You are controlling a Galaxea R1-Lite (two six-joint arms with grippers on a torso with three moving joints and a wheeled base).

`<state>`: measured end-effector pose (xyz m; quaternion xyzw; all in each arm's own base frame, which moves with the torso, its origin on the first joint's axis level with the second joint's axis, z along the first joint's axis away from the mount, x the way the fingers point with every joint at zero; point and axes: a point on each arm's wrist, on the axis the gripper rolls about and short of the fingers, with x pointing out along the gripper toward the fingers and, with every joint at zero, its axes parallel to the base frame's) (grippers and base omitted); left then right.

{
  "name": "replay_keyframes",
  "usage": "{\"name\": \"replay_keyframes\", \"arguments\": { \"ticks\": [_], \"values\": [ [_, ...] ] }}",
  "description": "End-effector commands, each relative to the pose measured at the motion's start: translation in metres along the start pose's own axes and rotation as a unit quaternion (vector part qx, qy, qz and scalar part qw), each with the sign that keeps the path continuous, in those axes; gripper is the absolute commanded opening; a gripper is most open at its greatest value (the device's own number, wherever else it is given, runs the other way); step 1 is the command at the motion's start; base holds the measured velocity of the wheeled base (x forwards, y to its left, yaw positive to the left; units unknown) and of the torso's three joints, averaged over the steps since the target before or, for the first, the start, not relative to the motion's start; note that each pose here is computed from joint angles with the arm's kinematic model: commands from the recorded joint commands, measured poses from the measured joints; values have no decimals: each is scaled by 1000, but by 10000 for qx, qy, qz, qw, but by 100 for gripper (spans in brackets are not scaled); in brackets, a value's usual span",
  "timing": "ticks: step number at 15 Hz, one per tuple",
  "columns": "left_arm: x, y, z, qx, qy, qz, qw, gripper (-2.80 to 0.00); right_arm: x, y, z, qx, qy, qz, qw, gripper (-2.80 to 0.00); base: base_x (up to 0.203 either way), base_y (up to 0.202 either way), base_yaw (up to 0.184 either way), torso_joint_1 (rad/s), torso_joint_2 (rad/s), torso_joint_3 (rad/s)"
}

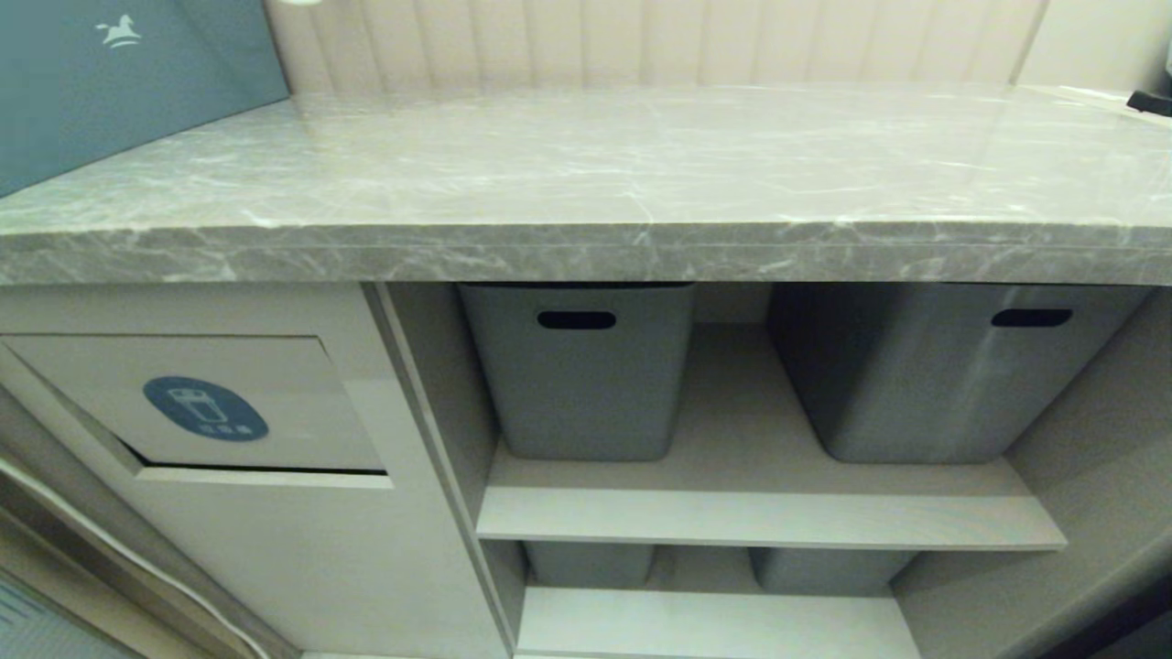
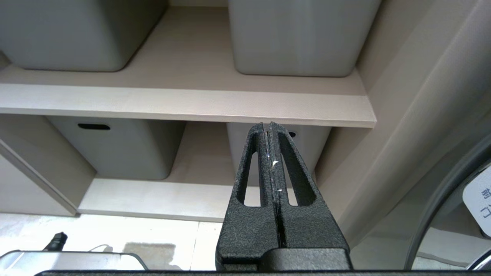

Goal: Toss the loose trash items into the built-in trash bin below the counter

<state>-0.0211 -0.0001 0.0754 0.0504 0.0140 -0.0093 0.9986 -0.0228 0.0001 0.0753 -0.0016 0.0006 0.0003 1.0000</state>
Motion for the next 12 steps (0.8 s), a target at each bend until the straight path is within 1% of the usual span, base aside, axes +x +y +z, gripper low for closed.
{"name": "replay_keyframes", "arguments": {
  "ticks": [1,3,6,12],
  "values": [
    [-1,0,-1,-3,-84,18,10000,-280,0,0,0,1,1,4,10000,-280,0,0,0,0,0,0],
    [-1,0,-1,-50,-77,18,10000,-280,0,0,0,31,1,-3,10000,-280,0,0,0,0,0,0],
    [-1,0,-1,-289,-94,53,9995,-280,0,0,0,31,1,-11,10000,-280,0,0,0,0,0,0],
    [-1,0,-1,-281,-96,47,9995,-280,0,0,0,39,-6,-11,10000,-280,0,0,0,0,0,0]
  ]
}}
